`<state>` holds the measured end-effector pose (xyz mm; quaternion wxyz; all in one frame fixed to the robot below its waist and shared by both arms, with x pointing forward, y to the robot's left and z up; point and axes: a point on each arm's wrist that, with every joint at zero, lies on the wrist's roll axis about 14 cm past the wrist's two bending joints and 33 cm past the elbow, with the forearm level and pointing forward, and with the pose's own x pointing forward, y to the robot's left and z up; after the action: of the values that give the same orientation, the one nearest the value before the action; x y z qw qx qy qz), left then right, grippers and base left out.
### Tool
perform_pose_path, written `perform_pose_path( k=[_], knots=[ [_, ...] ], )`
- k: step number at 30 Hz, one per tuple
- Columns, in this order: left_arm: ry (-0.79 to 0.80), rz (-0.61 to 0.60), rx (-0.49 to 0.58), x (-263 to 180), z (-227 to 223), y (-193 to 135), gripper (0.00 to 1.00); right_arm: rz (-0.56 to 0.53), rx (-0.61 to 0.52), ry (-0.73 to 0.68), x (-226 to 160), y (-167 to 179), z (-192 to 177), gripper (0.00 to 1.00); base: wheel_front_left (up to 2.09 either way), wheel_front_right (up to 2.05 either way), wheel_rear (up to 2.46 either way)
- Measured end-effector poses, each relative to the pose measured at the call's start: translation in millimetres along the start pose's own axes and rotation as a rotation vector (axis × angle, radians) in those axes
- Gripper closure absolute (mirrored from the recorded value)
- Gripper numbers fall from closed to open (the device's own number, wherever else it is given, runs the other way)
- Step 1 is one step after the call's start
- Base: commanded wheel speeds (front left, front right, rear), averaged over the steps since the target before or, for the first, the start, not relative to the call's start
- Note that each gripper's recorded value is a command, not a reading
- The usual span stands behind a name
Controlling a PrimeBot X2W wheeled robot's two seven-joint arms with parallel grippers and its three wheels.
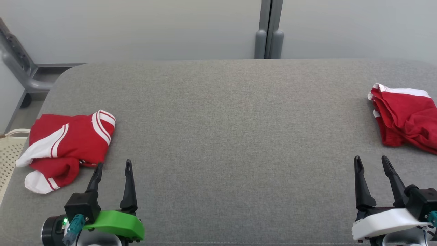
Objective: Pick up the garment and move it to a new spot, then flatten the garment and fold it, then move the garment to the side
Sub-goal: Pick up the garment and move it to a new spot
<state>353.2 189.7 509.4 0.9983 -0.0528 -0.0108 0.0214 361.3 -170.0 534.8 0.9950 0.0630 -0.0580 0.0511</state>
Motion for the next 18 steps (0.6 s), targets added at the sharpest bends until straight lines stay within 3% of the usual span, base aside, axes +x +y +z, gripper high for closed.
perform_pose_path(
  k=[8, 18],
  knots=[
    [-0.03, 0.107, -0.008, -15.1, 9.5, 30.9, 0.0, 0.137, 0.028, 0.0, 10.8, 44.6, 2.8, 0.0, 0.0, 0.0, 0.0],
    [-0.082, 0.347, -0.014, -60.4, 23.6, 101.8, 0.0, 0.379, 0.08, -0.001, 23.5, 125.1, 7.4, 0.0, 0.0, 0.0, 0.0]
  ],
)
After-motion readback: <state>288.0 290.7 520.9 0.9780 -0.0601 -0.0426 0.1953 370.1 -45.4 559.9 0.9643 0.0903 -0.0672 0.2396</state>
